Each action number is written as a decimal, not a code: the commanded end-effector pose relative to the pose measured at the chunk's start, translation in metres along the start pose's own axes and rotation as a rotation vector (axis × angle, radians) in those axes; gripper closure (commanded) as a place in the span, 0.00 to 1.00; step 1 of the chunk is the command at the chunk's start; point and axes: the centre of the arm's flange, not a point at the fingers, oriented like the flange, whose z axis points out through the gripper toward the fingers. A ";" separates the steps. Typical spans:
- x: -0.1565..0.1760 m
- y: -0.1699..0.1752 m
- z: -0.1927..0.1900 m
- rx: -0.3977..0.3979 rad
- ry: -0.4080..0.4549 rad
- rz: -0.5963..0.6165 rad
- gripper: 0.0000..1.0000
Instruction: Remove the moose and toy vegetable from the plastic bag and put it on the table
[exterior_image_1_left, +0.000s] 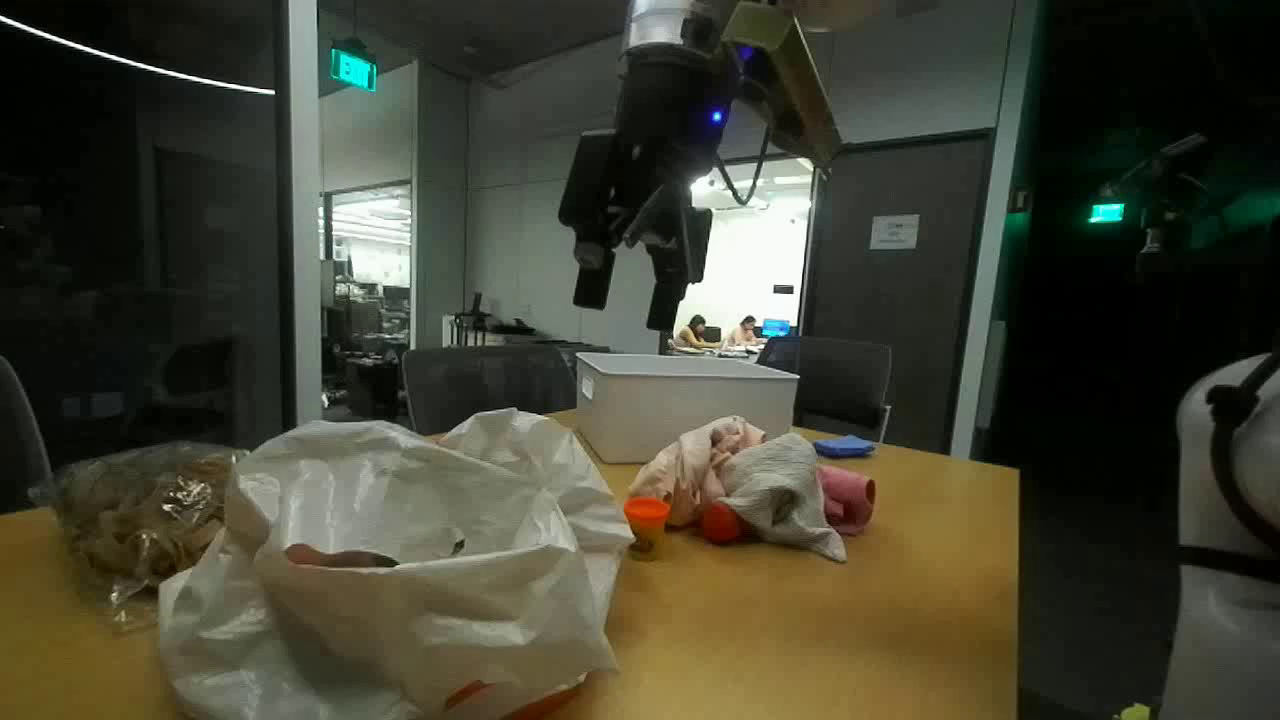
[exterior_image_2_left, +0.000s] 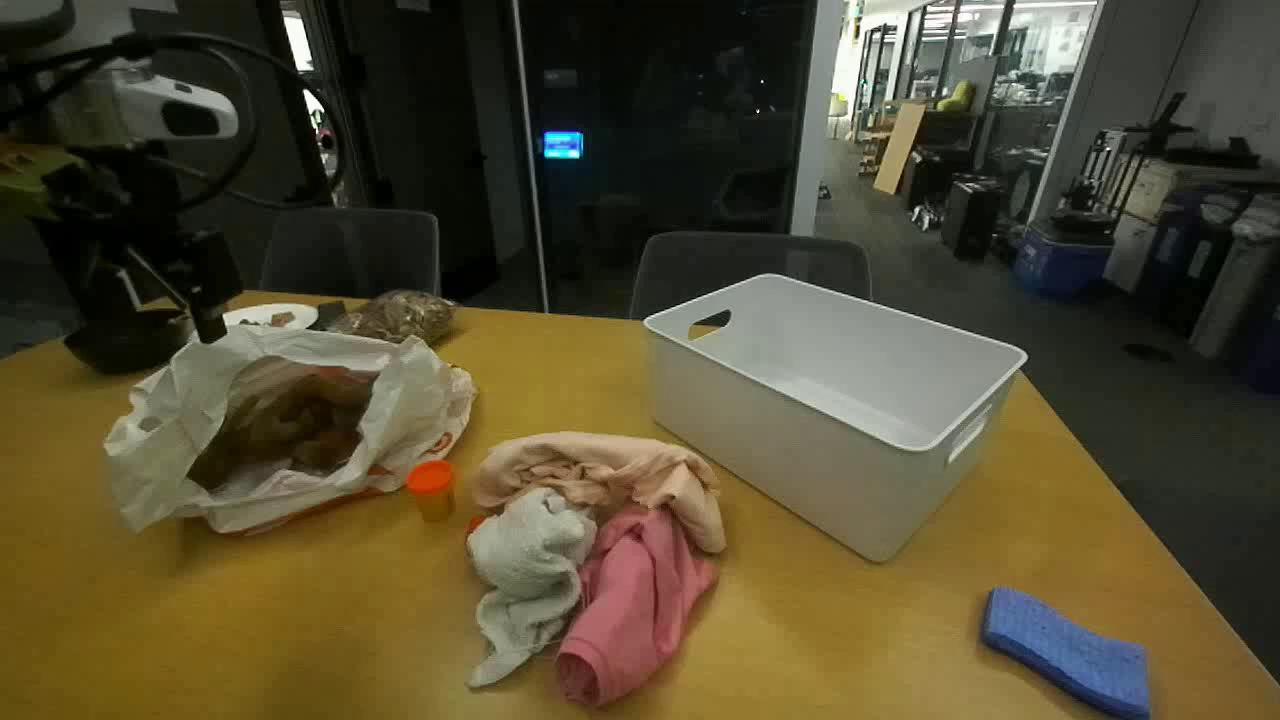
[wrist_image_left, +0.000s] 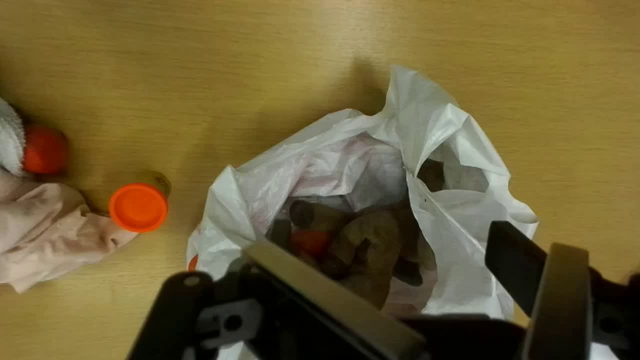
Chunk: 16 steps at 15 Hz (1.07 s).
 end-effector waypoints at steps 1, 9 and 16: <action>0.001 0.000 -0.001 0.001 0.004 -0.001 0.00; 0.035 0.018 0.011 0.039 0.084 0.031 0.00; 0.095 0.022 0.109 0.146 0.027 0.017 0.00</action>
